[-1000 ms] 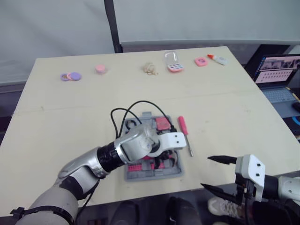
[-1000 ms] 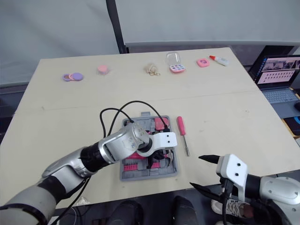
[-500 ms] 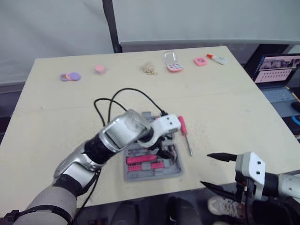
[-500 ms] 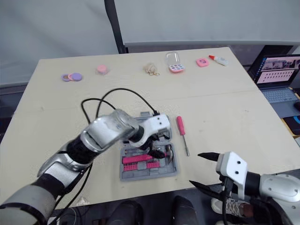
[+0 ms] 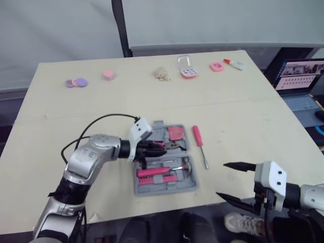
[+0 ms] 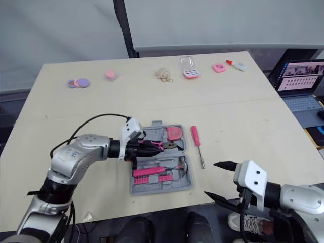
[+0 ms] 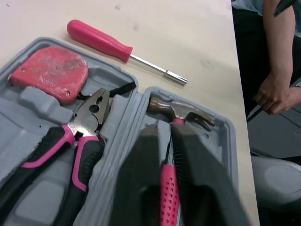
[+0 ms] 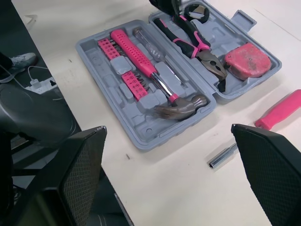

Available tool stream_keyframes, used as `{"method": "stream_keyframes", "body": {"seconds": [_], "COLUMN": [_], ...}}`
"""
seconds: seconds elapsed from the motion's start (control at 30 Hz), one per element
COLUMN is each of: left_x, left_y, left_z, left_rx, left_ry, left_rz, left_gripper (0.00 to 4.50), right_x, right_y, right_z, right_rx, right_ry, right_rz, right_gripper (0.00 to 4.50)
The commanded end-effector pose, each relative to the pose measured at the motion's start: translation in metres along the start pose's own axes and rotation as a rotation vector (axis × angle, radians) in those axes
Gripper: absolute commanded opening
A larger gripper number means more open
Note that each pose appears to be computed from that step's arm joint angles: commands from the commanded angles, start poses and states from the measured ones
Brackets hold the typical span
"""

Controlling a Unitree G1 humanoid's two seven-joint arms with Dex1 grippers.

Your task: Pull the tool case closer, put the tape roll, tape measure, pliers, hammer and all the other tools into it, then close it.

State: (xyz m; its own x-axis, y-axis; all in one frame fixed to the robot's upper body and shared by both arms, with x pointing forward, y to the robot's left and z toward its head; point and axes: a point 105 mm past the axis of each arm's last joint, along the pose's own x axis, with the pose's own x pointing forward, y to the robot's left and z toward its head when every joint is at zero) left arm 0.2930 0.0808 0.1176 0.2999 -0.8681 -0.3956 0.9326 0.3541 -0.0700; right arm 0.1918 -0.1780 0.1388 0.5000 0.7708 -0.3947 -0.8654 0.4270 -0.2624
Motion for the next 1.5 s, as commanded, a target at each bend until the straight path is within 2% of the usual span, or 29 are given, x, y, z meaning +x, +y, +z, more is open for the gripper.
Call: {"method": "stream_keyframes", "body": {"seconds": [0.03, 0.2, 0.77, 1.5], "left_x": [0.000, 0.010, 0.019, 0.033], "left_y": [-0.006, -0.012, -0.020, -0.017], "left_z": [-0.008, -0.020, -0.028, -0.054], "left_rx": [0.087, 0.108, 0.193, 0.149], "left_ry": [-0.019, -0.015, 0.013, 0.063], "left_rz": [-0.021, -0.040, -0.067, -0.048], "left_gripper": [0.05, 0.05, 0.05, 0.05], "right_x": [0.000, 0.000, 0.002, -0.003], "right_y": [0.002, 0.001, -0.001, -0.001], "right_z": [0.005, 0.006, 0.011, 0.011], "right_rx": [-0.019, -0.021, -0.022, -0.012], "right_ry": [-0.016, -0.017, -0.027, -0.013], "right_rz": [0.023, 0.027, 0.025, -0.006], "right_gripper": [4.50, 4.50, 4.50, 4.50]}}
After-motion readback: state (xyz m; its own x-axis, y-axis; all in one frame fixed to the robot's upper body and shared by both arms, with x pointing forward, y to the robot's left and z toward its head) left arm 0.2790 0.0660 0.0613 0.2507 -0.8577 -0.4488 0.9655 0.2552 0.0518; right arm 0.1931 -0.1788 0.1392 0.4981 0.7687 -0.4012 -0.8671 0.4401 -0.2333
